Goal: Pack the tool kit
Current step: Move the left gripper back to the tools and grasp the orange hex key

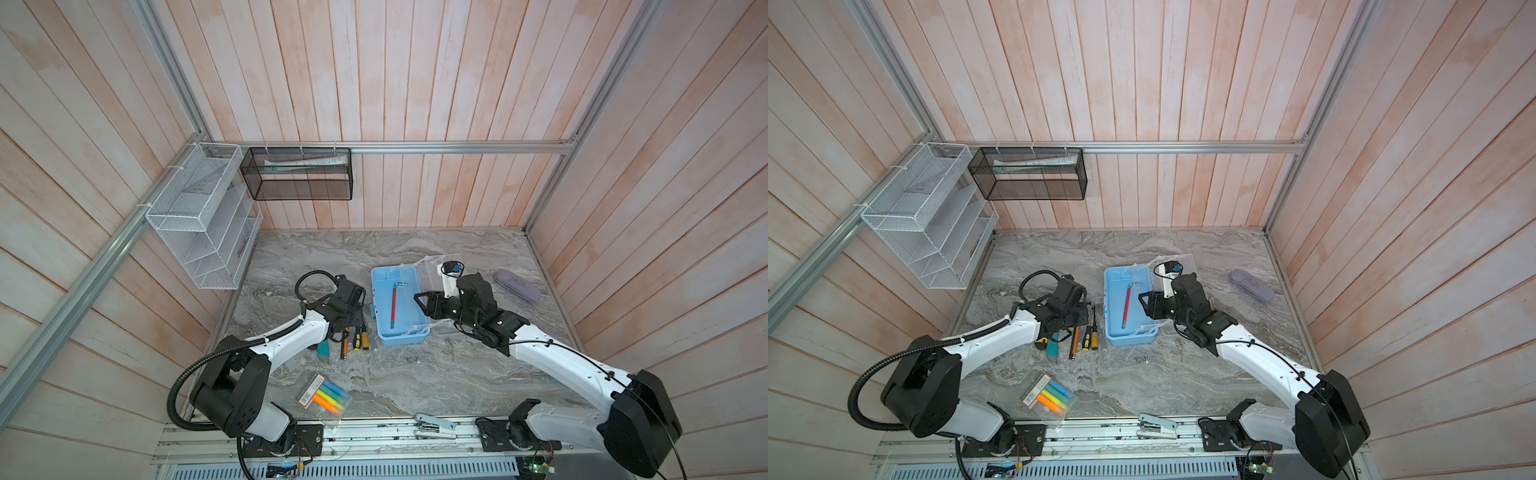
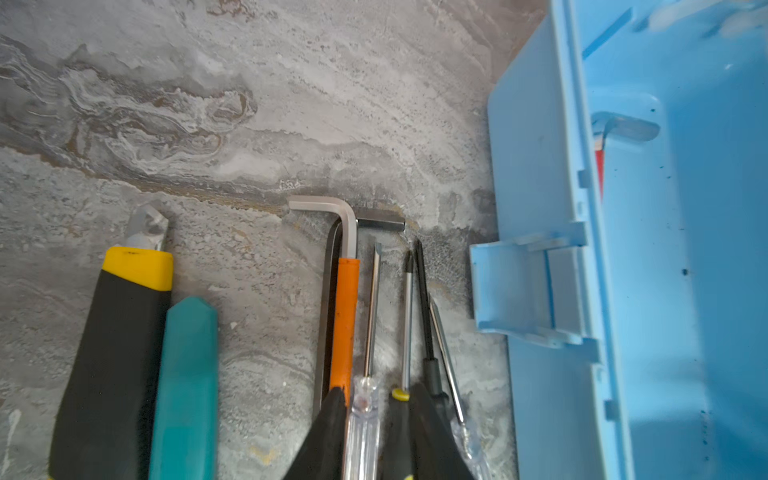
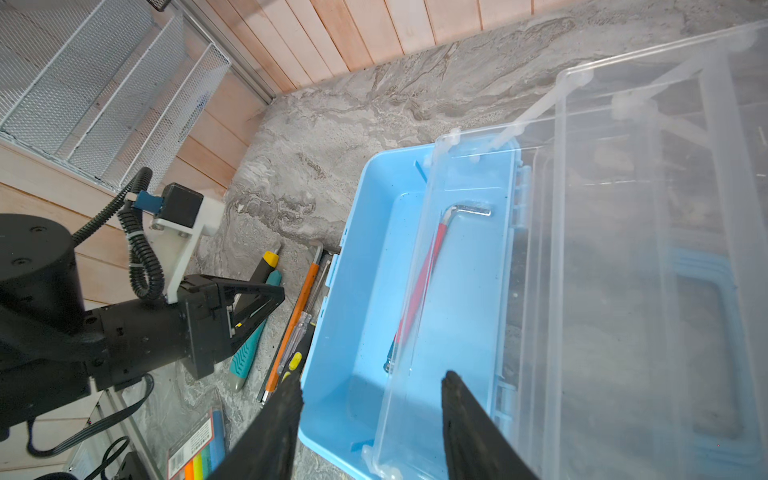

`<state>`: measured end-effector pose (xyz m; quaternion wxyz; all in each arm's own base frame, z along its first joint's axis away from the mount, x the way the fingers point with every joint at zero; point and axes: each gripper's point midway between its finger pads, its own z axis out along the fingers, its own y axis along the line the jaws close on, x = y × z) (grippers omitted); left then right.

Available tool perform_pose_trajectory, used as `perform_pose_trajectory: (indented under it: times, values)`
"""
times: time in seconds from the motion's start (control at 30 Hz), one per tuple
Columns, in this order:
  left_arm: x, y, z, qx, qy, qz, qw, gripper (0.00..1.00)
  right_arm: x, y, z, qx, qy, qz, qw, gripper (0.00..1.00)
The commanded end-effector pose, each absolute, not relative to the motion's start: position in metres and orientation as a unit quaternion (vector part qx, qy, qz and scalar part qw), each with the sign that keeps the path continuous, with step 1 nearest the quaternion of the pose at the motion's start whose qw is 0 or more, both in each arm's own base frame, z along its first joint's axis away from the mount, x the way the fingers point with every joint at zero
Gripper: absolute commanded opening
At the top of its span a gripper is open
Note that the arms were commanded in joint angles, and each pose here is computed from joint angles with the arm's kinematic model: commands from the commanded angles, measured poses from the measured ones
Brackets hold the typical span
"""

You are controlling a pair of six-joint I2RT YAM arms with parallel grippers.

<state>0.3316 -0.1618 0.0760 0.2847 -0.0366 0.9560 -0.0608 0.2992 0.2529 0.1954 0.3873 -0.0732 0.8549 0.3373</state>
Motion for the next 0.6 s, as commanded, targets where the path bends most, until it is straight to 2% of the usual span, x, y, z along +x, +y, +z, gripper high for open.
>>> perform_pose_trajectory:
  times: [0.0,0.57]
  values:
    - [0.338,-0.16,0.073,-0.047,0.954,-0.056,0.292,0.29,0.299,0.255,0.199,-0.072,0.846,0.347,0.399,0.53]
    - [0.347,-0.147,0.05,-0.045,0.959,-0.019,0.279,0.25,0.311,0.264,0.176,-0.075,0.858,0.337,0.38,0.53]
